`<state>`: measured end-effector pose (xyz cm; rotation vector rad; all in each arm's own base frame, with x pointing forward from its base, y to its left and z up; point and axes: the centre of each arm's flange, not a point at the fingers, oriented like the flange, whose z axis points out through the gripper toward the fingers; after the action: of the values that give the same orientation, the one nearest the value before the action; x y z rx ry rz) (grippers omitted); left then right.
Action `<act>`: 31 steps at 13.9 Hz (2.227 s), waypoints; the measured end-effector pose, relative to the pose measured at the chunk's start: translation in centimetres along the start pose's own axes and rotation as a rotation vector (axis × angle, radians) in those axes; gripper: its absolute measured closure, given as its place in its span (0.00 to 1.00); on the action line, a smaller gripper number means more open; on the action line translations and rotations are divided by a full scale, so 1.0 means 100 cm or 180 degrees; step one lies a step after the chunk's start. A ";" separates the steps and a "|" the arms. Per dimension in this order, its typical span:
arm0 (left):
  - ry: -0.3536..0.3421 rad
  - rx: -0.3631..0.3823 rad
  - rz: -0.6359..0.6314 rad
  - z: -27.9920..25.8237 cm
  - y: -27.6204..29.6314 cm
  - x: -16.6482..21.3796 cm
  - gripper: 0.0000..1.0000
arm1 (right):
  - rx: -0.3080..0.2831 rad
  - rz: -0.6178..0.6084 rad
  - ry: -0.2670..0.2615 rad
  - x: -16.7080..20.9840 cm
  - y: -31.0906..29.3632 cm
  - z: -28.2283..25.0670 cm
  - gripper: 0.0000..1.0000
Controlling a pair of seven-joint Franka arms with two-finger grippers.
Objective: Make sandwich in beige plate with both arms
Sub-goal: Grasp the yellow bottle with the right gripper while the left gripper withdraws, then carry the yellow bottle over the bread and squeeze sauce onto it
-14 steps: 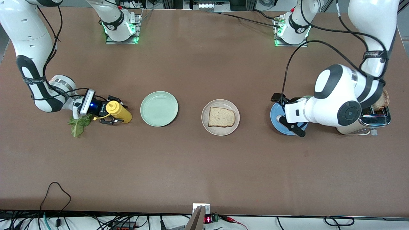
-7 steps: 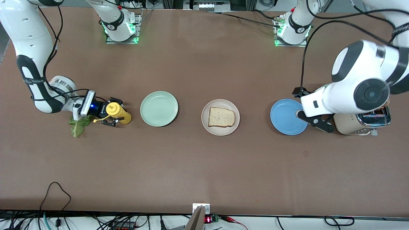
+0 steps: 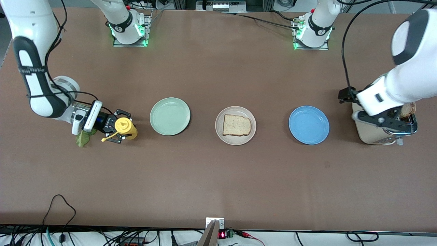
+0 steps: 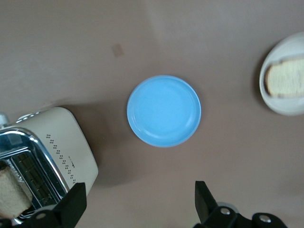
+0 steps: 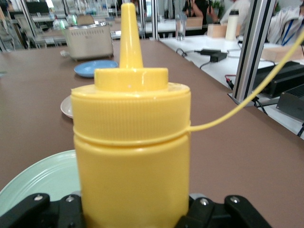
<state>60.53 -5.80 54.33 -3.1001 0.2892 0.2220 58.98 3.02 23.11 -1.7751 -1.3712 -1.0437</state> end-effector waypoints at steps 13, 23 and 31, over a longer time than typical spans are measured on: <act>0.0348 0.0024 -0.0314 -0.013 -0.006 -0.054 0.00 | -0.0247 -0.0226 -0.2373 0.228 -0.032 0.100 0.60; 0.0304 0.0023 -0.0284 -0.012 -0.007 -0.055 0.00 | -0.0504 -0.1032 -0.3446 0.253 -0.142 0.258 0.60; 0.0298 0.0022 -0.0283 -0.011 -0.008 -0.056 0.00 | -0.0602 -0.1480 -0.4131 0.220 -0.187 0.354 0.60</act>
<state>55.41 -4.06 56.25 -3.1123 0.1528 0.0739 50.79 47.82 26.48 -2.4533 -2.5740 -0.0599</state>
